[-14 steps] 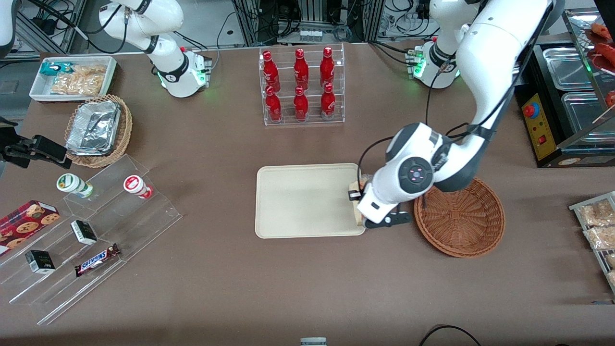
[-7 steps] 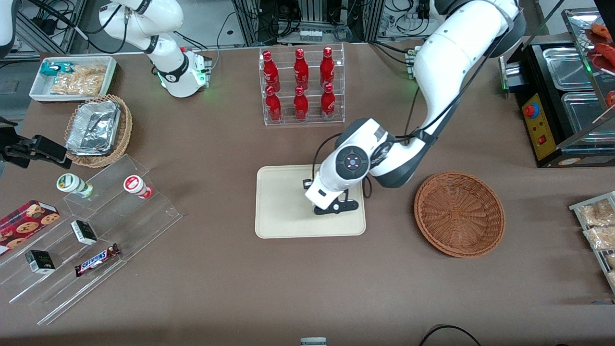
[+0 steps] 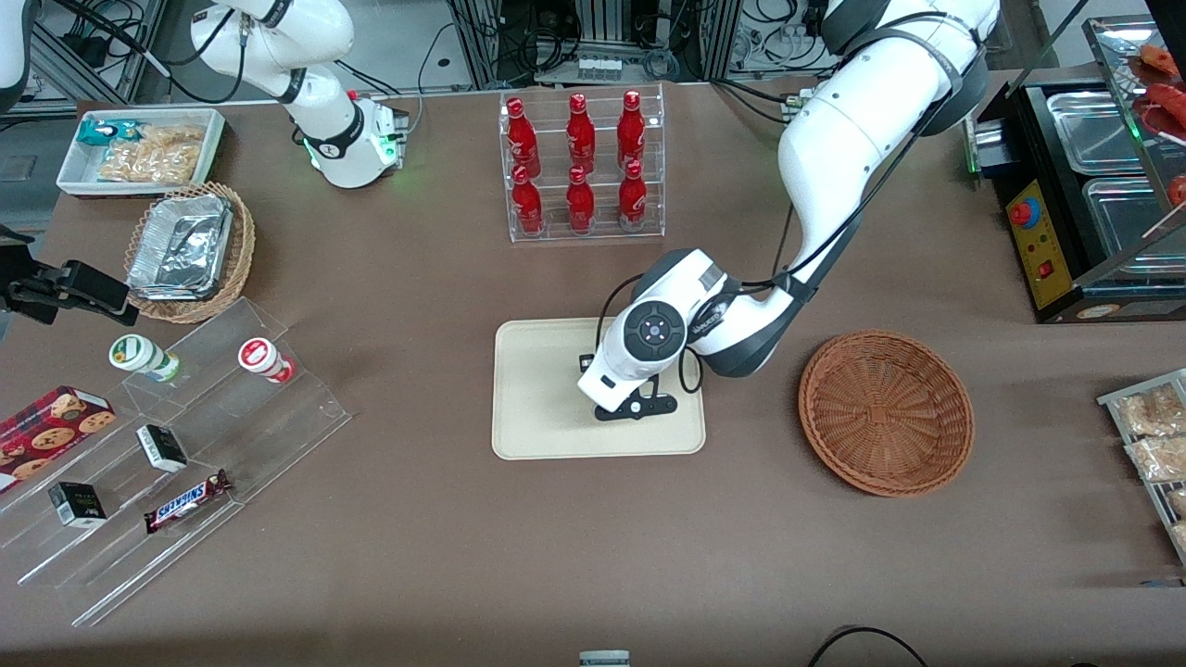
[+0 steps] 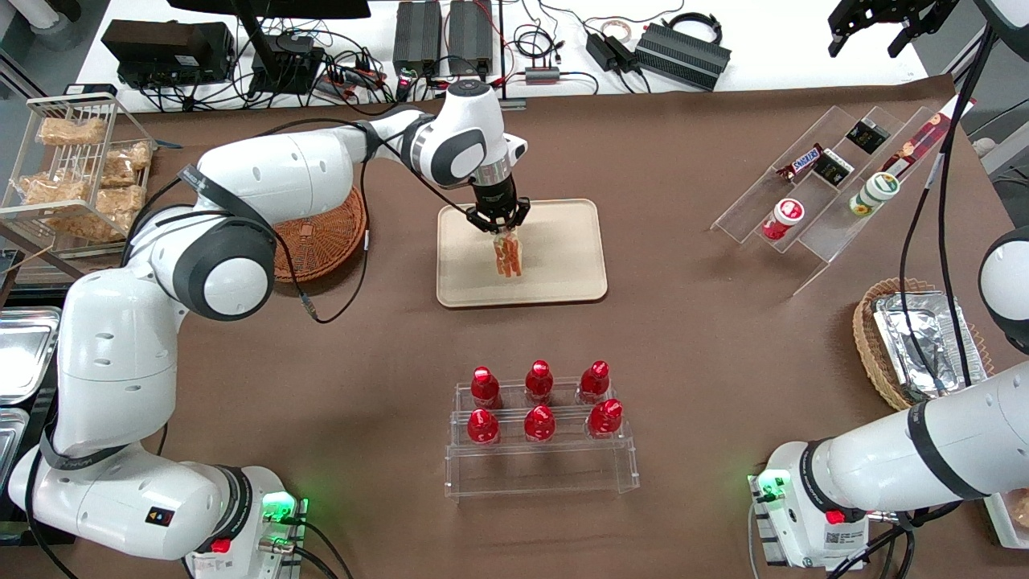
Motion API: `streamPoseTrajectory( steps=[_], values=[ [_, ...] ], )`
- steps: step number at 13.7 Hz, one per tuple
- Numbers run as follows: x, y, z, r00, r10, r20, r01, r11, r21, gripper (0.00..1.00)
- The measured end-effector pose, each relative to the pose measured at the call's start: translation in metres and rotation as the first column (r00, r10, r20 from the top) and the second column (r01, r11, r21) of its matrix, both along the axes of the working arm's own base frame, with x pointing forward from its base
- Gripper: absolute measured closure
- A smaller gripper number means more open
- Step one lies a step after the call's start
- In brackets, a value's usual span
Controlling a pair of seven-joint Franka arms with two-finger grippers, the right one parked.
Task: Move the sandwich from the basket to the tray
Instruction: 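Carry the sandwich with the left gripper over the cream tray, then lower the sandwich onto the tray and open the left gripper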
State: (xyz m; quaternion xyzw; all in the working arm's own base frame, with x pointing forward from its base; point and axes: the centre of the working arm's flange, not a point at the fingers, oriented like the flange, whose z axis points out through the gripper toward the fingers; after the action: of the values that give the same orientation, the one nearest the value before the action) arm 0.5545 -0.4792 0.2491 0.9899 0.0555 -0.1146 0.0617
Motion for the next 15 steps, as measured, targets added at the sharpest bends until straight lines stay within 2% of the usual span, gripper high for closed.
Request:
streamPoseTrajectory(
  steps=[2, 3, 7, 10, 13, 14, 15],
  values=[
    [0.000, -0.006, -0.006, 1.000, -0.001, -0.002, 0.001, 1.000, -0.008, 0.75],
    [0.002, -0.009, -0.011, 1.000, 0.004, -0.001, -0.004, 1.000, -0.009, 0.69],
    [0.005, -0.017, -0.024, 1.000, 0.027, 0.013, -0.027, 1.000, 0.002, 0.28],
    [0.022, -0.009, -0.012, 0.997, 0.058, 0.049, -0.058, 0.998, 0.000, 0.00],
    [0.051, 0.008, 0.040, 0.986, 0.095, 0.135, -0.095, 0.995, -0.010, 0.00],
    [0.058, 0.018, 0.064, 0.981, 0.105, 0.161, -0.107, 0.994, 0.004, 0.00],
    [0.064, 0.035, 0.090, 0.978, 0.114, 0.174, -0.122, 0.992, 0.039, 0.00]
  ],
)
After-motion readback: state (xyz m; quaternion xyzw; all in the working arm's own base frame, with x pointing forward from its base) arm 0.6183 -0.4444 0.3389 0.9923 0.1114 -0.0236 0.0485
